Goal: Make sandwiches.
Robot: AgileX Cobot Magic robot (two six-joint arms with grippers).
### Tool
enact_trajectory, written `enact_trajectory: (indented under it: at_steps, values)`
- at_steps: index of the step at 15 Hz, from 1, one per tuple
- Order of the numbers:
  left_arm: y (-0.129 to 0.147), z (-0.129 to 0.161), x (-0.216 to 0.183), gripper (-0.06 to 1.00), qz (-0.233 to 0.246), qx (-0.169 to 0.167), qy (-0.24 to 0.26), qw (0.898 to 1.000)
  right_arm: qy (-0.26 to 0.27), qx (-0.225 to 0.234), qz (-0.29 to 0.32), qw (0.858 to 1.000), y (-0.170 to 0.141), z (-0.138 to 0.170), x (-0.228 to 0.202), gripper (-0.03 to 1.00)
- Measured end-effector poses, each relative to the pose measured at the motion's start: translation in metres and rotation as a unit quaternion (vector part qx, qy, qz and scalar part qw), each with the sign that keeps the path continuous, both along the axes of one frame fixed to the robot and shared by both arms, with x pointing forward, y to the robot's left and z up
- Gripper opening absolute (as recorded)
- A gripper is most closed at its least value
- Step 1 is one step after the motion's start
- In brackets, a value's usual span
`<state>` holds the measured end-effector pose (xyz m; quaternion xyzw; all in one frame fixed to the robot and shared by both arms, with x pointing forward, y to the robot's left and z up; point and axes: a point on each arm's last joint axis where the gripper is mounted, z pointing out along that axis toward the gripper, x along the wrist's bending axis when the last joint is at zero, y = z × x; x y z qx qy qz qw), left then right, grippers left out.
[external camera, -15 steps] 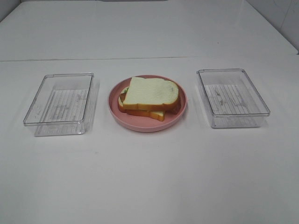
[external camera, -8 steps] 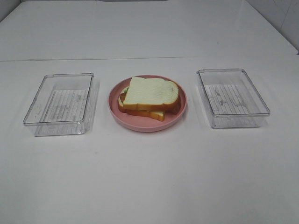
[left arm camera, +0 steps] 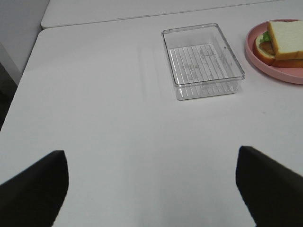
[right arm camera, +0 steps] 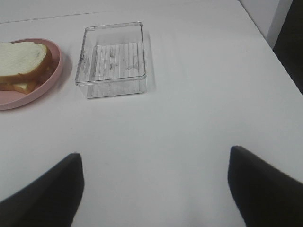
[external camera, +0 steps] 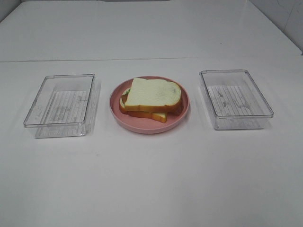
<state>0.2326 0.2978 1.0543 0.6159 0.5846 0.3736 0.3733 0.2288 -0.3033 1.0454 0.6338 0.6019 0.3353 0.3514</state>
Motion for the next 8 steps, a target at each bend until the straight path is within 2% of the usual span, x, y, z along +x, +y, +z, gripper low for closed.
enact_trajectory:
  at_steps: [8]
  values:
    - [0.0000, 0.0000, 0.0000, 0.90, 0.000, 0.000, 0.000, 1.000, 0.000, 0.000, 0.000, 1.000, 0.0000, 0.0000, 0.0000, 0.78]
